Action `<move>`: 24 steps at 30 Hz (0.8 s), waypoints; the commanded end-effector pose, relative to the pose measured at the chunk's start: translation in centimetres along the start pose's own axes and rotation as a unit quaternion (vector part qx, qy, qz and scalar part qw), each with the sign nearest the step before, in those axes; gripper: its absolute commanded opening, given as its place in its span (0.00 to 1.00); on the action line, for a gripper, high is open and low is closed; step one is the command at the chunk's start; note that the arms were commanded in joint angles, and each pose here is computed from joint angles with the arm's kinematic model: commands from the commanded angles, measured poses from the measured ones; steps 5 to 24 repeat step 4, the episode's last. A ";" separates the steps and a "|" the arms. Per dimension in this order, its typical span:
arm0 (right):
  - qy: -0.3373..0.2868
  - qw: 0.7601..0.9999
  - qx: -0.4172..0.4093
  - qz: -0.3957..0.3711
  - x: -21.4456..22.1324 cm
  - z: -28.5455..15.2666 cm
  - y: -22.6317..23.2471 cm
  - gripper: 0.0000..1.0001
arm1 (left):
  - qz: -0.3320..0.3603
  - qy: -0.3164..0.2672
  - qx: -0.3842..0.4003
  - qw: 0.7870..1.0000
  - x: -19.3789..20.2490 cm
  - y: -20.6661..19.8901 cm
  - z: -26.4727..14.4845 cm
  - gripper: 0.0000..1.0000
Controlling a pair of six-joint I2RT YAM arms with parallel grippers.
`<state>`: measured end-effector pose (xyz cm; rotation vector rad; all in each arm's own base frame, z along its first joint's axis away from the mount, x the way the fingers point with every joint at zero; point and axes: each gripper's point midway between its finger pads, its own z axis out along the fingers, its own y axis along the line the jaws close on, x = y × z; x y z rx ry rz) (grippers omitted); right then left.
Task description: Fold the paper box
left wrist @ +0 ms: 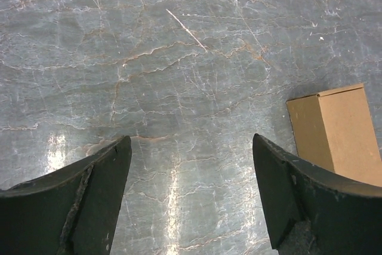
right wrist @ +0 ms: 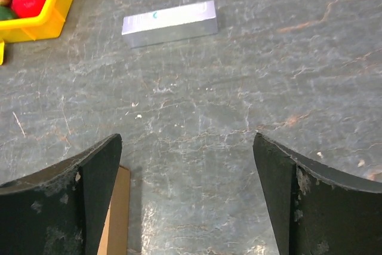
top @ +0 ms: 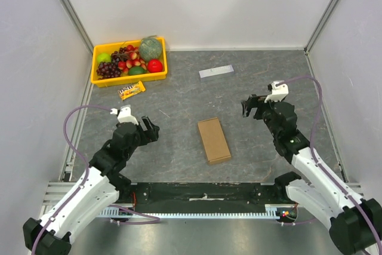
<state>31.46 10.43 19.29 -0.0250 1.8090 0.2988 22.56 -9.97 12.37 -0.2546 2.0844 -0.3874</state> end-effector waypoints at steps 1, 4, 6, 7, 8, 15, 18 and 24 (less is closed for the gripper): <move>-0.029 0.999 0.023 -0.021 -1.0 -0.7 -1.2 0.98 | -0.004 -0.020 0.002 1.000 -1.4 -0.4 -0.3 0.86; -0.022 0.999 0.031 -0.023 -0.3 -0.6 -1.6 0.98 | -0.008 -0.029 -0.007 1.000 -2.1 -0.2 -0.6 0.87; -0.022 0.999 0.031 -0.023 -0.3 -0.6 -1.6 0.98 | -0.008 -0.029 -0.007 1.000 -2.1 -0.2 -0.6 0.87; -0.022 0.999 0.031 -0.023 -0.3 -0.6 -1.6 0.98 | -0.008 -0.029 -0.007 1.000 -2.1 -0.2 -0.6 0.87; -0.022 0.999 0.031 -0.023 -0.3 -0.6 -1.6 0.98 | -0.008 -0.029 -0.007 1.000 -2.1 -0.2 -0.6 0.87; -0.022 0.999 0.031 -0.023 -0.3 -0.6 -1.6 0.98 | -0.008 -0.029 -0.007 1.000 -2.1 -0.2 -0.6 0.87; -0.022 0.999 0.031 -0.023 -0.3 -0.6 -1.6 0.98 | -0.008 -0.029 -0.007 1.000 -2.1 -0.2 -0.6 0.87; -0.022 0.999 0.031 -0.023 -0.3 -0.6 -1.6 0.98 | -0.008 -0.029 -0.007 1.000 -2.1 -0.2 -0.6 0.87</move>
